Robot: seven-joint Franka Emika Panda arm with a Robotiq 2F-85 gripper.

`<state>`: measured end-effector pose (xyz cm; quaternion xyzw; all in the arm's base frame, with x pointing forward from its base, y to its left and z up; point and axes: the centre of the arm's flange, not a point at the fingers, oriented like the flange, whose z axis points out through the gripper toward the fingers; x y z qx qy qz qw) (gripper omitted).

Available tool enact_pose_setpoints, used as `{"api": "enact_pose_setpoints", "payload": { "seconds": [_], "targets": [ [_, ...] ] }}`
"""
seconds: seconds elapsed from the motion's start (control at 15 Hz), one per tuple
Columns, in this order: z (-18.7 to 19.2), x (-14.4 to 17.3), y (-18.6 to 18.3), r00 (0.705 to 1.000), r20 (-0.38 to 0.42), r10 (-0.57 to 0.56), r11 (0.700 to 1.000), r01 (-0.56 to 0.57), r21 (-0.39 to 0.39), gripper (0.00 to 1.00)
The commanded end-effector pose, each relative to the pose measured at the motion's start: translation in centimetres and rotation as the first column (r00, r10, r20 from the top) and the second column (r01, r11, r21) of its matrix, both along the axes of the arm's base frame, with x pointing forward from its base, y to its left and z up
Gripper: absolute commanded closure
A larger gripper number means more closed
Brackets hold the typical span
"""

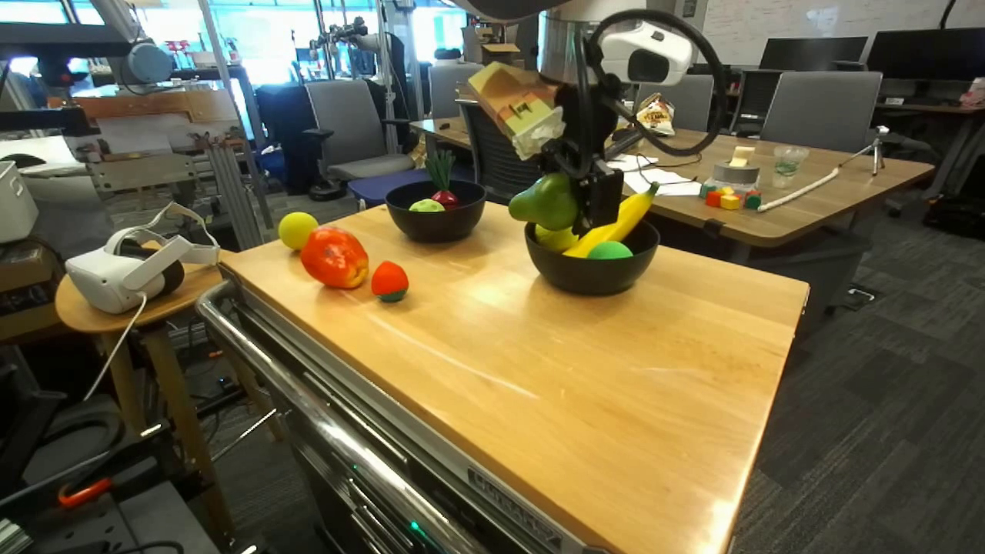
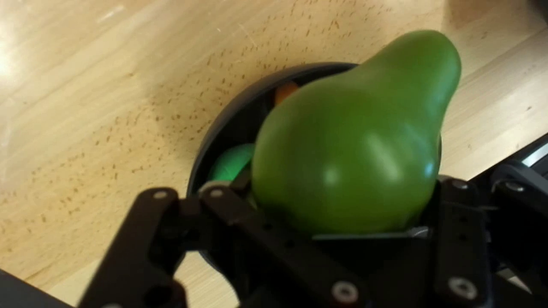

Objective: Take the fruit toys from the table and put them in the two black bowls on the table

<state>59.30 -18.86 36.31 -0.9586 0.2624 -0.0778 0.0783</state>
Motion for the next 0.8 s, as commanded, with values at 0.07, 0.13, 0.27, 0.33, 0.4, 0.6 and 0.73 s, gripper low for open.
{"api": "enact_pose_setpoints", "payload": {
  "seconds": [0.07, 0.13, 0.27, 0.33, 0.4, 0.6, 0.73],
  "targets": [
    [0.3, 2.1, -0.3, 0.987, 0.091, 0.130, 0.991, -0.128, -0.030, 0.62],
    [0.4, 2.4, -0.4, 0.985, 0.096, 0.142, 0.990, -0.139, -0.032, 0.62],
    [0.6, 2.7, -0.6, 0.980, 0.116, 0.164, 0.986, -0.160, -0.038, 0.49],
    [0.6, 2.7, -0.9, 0.978, 0.117, 0.174, 0.985, -0.170, -0.042, 0.39],
    [0.7, 2.8, -1.1, 0.976, 0.120, 0.183, 0.983, -0.178, -0.046, 0.26],
    [1.0, 2.5, -2.0, 0.976, 0.124, 0.177, 0.984, -0.174, -0.034, 0.01],
    [1.6, 1.9, -2.4, 0.979, 0.132, 0.158, 0.987, -0.159, -0.004, 0.00]
  ]
}}
